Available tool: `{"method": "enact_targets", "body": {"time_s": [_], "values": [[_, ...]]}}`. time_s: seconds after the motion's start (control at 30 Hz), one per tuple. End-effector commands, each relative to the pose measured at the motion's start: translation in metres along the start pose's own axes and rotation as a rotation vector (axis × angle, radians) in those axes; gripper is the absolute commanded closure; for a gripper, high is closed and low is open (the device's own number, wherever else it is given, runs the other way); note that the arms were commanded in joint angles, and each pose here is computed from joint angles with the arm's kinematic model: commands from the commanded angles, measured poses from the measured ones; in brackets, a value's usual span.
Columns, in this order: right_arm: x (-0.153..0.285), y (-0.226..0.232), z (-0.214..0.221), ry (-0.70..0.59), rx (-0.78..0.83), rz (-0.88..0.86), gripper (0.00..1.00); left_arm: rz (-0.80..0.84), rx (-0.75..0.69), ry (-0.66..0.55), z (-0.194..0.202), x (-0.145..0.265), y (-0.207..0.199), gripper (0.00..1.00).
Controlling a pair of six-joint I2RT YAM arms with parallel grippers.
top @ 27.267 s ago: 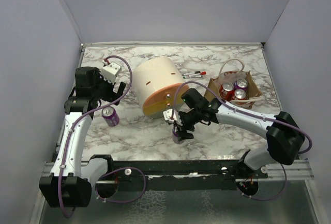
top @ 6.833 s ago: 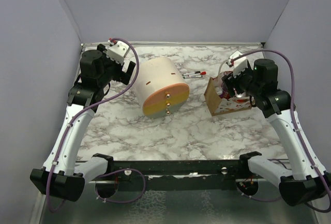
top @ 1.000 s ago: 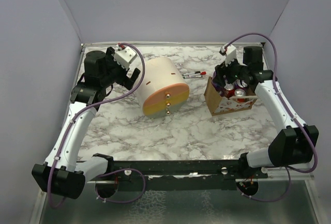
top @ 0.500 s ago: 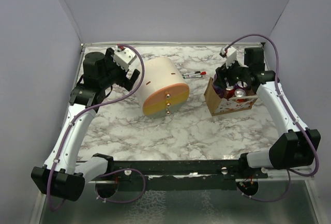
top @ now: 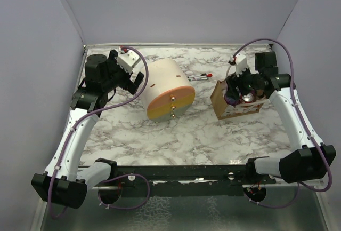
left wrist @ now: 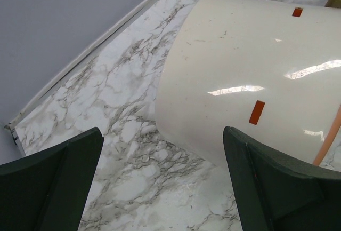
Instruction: Place the beverage into the canvas bag
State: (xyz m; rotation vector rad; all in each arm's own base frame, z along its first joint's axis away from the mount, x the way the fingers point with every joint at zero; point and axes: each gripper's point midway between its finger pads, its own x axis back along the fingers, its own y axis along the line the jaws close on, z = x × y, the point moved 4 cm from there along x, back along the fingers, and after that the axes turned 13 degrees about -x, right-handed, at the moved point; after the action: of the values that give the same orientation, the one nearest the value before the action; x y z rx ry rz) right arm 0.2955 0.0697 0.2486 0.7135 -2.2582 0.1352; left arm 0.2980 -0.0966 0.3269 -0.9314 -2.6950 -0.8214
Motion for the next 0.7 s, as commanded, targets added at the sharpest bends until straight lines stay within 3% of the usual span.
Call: {"method": "enact_targets", "body": {"time_s": [0.0, 0.23, 0.67], "values": [[0.009, 0.013, 0.007, 0.007, 0.011, -0.051, 0.82, 0.030, 0.016, -0.055, -0.014, 0.006, -0.002, 0.03], [0.003, 0.025, 0.026, 0.083, -0.021, -0.147, 0.83, 0.063, 0.028, -0.062, -0.021, 0.005, -0.002, 0.04], [-0.014, 0.003, 0.042, 0.155, -0.035, -0.028, 0.83, 0.082, 0.046, -0.062, -0.017, 0.001, -0.007, 0.05]]}}
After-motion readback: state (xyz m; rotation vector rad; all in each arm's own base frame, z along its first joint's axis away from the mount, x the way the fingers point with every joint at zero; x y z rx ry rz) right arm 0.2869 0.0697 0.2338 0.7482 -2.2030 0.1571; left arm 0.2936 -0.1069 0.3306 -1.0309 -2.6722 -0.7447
